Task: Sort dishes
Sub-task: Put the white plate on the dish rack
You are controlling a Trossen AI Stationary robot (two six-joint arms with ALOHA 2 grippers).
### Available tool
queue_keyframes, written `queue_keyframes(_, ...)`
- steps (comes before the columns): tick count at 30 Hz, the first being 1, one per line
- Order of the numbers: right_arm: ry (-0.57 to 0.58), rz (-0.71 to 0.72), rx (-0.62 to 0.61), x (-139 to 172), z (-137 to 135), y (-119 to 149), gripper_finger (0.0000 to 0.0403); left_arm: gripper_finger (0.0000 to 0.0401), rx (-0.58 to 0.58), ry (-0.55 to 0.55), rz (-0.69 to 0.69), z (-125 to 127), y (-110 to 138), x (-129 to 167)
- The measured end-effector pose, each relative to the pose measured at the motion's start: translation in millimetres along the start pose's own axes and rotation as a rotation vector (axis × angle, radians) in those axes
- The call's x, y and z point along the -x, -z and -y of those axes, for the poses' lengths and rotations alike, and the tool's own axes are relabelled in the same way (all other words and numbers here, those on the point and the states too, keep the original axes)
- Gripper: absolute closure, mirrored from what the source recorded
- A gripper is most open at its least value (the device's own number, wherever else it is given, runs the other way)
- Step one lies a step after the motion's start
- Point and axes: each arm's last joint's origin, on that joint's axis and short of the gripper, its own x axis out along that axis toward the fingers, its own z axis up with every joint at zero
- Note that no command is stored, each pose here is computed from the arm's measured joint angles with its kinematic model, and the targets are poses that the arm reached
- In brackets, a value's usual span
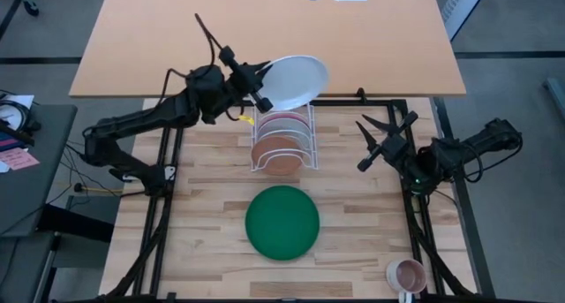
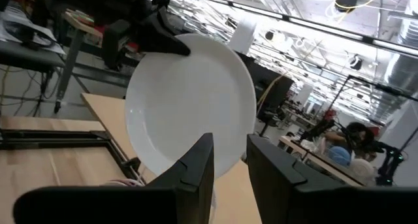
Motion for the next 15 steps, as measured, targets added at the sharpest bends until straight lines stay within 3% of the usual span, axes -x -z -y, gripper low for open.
queue_keyframes(15, 0.0, 0.0, 0.002, 0.0, 0.0, 0.0, 0.0306, 0.04, -0.051, 0.052, -0.043, -3.5, 12.7, -7.0)
